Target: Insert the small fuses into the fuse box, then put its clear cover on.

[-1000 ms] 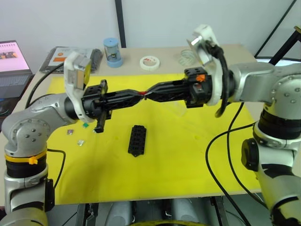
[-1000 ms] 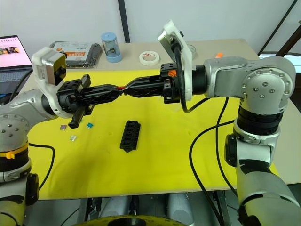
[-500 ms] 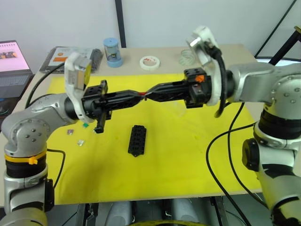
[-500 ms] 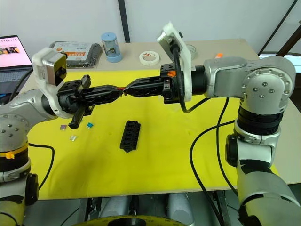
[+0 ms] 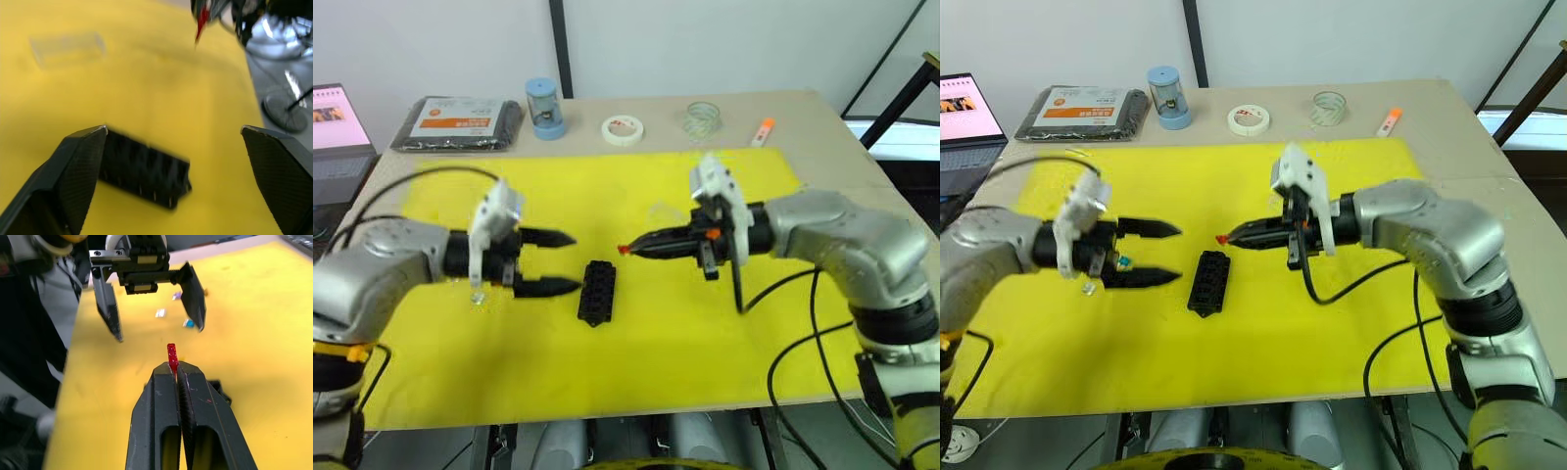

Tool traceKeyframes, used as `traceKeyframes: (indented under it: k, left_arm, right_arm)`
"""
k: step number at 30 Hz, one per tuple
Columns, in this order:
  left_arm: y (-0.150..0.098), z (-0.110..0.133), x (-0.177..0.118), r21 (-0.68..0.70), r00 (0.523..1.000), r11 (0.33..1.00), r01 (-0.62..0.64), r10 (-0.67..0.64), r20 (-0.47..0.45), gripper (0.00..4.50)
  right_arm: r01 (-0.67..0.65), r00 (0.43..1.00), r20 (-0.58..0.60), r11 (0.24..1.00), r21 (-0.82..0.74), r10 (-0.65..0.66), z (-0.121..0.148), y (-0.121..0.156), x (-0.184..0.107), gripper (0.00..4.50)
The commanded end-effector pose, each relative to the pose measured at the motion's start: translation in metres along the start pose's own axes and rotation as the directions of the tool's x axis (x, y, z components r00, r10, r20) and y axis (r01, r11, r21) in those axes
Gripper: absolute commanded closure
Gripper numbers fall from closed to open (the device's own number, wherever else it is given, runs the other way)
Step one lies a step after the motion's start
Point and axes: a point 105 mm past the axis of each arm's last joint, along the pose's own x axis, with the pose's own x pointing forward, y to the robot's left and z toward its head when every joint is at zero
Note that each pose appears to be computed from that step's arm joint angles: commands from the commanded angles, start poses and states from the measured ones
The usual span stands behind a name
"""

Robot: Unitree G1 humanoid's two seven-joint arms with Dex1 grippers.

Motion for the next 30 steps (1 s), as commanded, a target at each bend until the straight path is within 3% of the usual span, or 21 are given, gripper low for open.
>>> traceKeyframes:
  k: [1, 7, 14, 30]
  left_arm:
    - [-0.001, -0.015, -0.003, 0.055, 0.998, 0.998, 0.000, 0.004, -0.061, 0.06]
    - [0.004, -0.038, -0.004, 0.117, 0.991, 0.993, 0.004, 0.011, -0.132, 0.06]
    - [0.006, -0.033, 0.004, 0.200, 0.998, 0.980, 0.023, -0.010, -0.068, 0.06]
    - [0.007, -0.033, 0.006, 0.229, 0.998, 0.973, 0.034, -0.022, -0.058, 0.06]
  right_arm:
    - [-0.044, 0.998, 0.038, 0.992, -0.119, 0.049, 0.001, 0.011, 0.012, 4.50]
    - [-0.068, 0.996, 0.044, 0.984, -0.163, 0.076, -0.019, 0.017, 0.035, 4.50]
    - [-0.060, 0.996, 0.054, 0.992, -0.115, 0.067, -0.030, 0.019, 0.053, 4.50]
    - [-0.015, 1.000, 0.023, 0.995, -0.097, 0.017, -0.052, 0.016, 0.064, 4.50]
